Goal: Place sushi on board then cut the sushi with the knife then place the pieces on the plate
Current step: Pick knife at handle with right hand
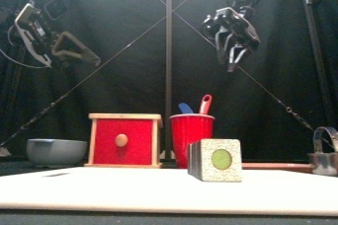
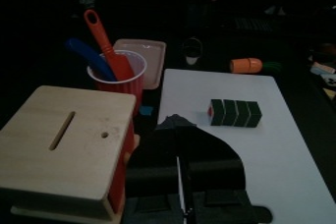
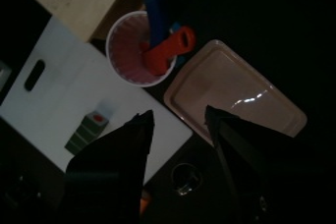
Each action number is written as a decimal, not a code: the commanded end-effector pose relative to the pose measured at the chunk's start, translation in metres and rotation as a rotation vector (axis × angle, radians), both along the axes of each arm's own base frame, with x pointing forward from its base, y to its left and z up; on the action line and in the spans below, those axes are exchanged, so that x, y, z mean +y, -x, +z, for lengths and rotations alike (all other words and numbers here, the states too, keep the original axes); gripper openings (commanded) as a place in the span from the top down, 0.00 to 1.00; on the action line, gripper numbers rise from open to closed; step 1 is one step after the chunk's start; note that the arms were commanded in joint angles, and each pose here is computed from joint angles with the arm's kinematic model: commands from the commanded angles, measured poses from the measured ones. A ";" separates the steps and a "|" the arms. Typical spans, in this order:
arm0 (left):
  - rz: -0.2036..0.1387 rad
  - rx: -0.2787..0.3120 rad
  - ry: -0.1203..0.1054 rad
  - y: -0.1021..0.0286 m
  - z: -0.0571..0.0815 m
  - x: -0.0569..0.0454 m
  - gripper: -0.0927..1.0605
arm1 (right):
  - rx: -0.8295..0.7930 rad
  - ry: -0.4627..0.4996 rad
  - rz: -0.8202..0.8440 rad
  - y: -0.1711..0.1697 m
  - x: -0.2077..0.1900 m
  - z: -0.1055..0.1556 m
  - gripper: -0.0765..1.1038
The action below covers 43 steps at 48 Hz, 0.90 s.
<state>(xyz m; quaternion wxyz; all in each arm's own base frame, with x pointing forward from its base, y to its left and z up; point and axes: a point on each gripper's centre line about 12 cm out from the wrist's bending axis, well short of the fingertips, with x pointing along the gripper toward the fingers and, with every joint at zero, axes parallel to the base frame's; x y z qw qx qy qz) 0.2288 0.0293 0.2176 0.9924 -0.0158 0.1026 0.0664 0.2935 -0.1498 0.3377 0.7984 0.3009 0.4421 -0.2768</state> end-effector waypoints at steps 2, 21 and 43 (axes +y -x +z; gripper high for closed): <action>0.024 -0.033 0.016 -0.004 0.010 0.004 0.93 | -0.078 -0.021 0.051 0.003 -0.025 0.022 0.24; 0.081 -0.054 0.063 -0.004 0.013 0.013 0.93 | 0.068 -0.154 0.321 -0.010 -0.086 -0.014 0.23; 0.110 -0.047 0.088 -0.002 0.011 0.018 0.93 | 0.110 -0.241 0.469 -0.057 -0.114 -0.048 0.22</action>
